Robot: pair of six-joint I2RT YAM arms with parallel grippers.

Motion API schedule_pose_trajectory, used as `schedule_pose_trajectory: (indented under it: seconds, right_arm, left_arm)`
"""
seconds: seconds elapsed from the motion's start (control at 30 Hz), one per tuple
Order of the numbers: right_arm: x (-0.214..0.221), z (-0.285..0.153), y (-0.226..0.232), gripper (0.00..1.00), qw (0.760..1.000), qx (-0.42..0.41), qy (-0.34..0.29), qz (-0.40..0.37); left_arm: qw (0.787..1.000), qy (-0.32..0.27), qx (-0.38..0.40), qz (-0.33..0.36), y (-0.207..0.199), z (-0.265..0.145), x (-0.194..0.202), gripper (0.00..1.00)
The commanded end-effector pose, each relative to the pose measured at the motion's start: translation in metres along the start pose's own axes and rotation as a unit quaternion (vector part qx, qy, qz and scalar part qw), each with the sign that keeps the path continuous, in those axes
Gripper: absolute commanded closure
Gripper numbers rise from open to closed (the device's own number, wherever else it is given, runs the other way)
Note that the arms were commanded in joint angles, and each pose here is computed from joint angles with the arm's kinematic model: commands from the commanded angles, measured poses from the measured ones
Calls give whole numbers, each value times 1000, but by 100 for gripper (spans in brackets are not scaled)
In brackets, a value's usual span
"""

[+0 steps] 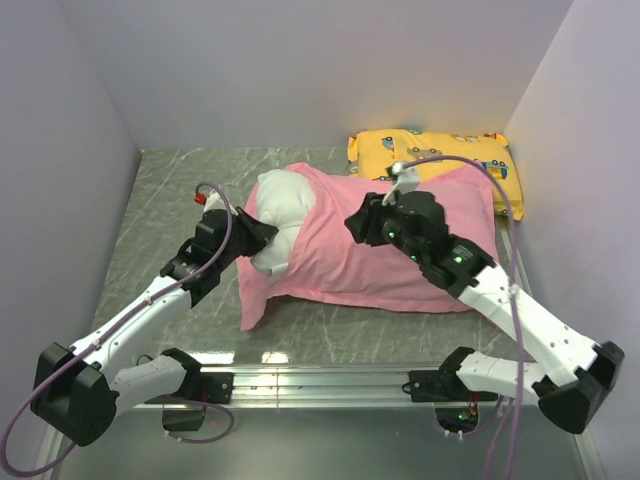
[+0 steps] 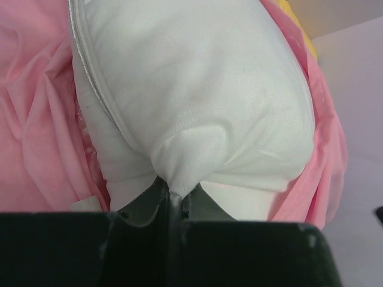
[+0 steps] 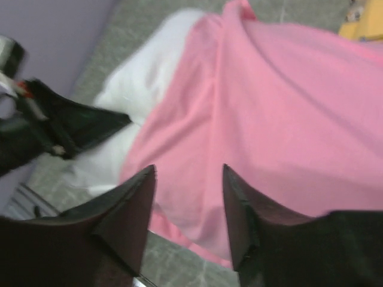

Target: Remove the pillowcase from the pillow

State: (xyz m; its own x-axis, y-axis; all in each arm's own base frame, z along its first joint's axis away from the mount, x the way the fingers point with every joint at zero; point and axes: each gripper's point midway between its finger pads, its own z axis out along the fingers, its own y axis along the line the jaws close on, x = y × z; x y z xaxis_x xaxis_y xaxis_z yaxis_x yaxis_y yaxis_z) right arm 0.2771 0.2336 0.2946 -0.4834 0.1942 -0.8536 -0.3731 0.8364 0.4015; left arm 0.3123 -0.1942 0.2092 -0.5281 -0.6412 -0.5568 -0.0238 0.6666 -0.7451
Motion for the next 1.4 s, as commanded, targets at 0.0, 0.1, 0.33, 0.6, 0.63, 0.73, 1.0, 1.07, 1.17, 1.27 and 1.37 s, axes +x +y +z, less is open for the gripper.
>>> schedule_pose_trajectory:
  seconds: [0.0, 0.1, 0.33, 0.6, 0.63, 0.73, 1.0, 1.07, 1.17, 1.27, 1.37]
  right_arm:
    - [48, 20, -16, 56, 997, 36, 64, -14]
    - [60, 29, -22, 69, 995, 53, 78, -22]
    - [66, 13, -100, 100, 982, 179, 67, -15]
    - [40, -26, -186, 100, 961, 269, -5, 66]
    - [41, -29, -190, 100, 960, 269, -8, 71]
    - [45, -25, -185, 100, 966, 246, -8, 74]
    - [11, -13, -99, 66, 995, 95, -20, 2]
    - [-2, -6, -88, 53, 995, 96, -21, -16]
    - [-27, 13, -61, 35, 997, 66, -18, -45]
    - [-36, 48, -46, 31, 995, 59, 15, -75]
    - [-32, 90, -26, 29, 993, 35, 58, -101]
  left_arm:
    - [996, -59, 60, 0, -44, -13, -40, 100]
    - [997, -60, 53, 9, -45, -15, -43, 100]
    - [988, -148, 32, 14, -29, -51, -114, 100]
    - [976, -209, -13, -51, 38, -85, -181, 100]
    - [977, -204, -3, -55, 39, -84, -179, 100]
    - [984, -162, 2, -70, 54, -71, -153, 100]
    - [990, -108, -27, -88, 103, -58, -93, 100]
    - [990, -104, -40, -88, 113, -58, -85, 99]
    - [991, -82, -44, -94, 124, -56, -68, 100]
    - [992, -68, -51, -93, 131, -54, -58, 100]
    - [993, -67, -55, -84, 133, -56, -56, 96]
